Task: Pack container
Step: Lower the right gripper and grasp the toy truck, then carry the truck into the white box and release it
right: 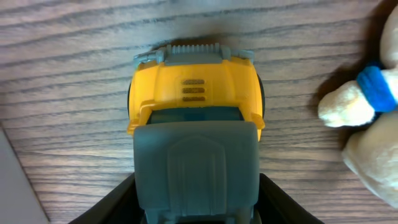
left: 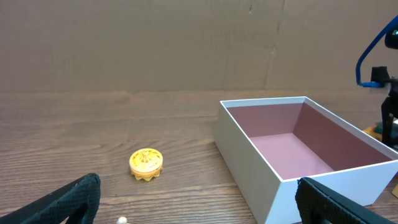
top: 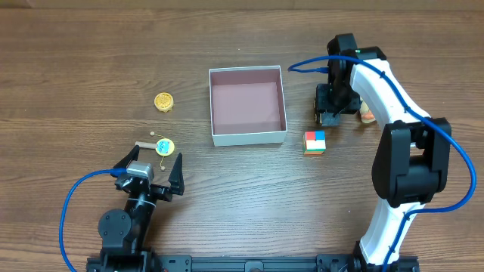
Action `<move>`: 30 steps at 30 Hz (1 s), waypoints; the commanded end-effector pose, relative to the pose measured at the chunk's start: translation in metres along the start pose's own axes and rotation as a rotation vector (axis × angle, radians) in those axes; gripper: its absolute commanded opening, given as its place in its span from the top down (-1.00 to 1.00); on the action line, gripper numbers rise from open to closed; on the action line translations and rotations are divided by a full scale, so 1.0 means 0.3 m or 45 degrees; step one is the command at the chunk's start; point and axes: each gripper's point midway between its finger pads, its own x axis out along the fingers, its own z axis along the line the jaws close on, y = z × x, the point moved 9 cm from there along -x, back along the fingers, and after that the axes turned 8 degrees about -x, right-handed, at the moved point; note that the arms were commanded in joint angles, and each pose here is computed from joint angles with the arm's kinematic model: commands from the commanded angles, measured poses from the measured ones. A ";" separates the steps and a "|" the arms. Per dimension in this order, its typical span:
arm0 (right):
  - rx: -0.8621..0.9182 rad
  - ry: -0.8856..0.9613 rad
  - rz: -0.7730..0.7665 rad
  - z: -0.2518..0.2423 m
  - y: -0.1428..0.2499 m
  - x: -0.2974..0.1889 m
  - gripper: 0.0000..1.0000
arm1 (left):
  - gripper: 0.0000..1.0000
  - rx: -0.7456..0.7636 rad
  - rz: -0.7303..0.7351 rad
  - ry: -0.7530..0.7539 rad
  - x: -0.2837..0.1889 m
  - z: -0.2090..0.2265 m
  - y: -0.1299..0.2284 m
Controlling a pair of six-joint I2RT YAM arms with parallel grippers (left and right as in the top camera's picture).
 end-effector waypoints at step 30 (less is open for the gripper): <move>-0.326 -0.171 -0.315 0.599 0.039 -0.564 0.18 | -1.00 -0.008 -0.009 -0.003 -0.001 0.002 0.000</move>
